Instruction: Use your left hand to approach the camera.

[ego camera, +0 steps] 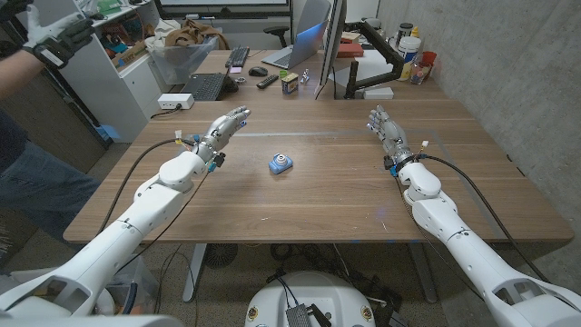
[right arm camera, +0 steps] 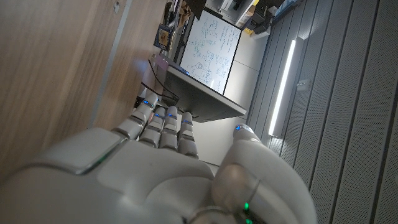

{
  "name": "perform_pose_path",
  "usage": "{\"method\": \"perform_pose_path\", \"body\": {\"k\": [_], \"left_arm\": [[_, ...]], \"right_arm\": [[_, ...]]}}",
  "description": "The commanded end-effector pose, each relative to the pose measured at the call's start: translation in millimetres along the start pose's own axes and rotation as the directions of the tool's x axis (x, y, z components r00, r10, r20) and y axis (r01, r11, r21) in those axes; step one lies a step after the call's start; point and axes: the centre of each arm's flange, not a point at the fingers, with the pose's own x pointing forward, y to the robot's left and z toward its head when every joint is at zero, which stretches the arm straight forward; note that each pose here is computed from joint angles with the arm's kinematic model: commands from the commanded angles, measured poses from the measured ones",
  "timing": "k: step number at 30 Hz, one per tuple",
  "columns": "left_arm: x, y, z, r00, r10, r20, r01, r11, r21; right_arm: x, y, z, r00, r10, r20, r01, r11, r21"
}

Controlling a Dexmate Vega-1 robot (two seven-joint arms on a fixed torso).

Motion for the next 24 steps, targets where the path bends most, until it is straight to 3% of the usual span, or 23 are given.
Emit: {"method": "perform_pose_path", "body": {"k": [1, 24], "left_arm": [[2.6, 0.1, 6.9, 1.000, -0.024, 0.003, 0.024, 0.999, 0.042], [4.9, 0.0, 24.2, 0.997, -0.077, -0.008, 0.078, 0.979, 0.186]], "right_arm": [[-1.1, 0.3, 3.8, 1.000, -0.006, 0.010, 0.006, 1.000, -0.003], [3.0, 4.5, 3.8, 1.000, -0.007, 0.023, 0.007, 1.000, 0.005]]}}
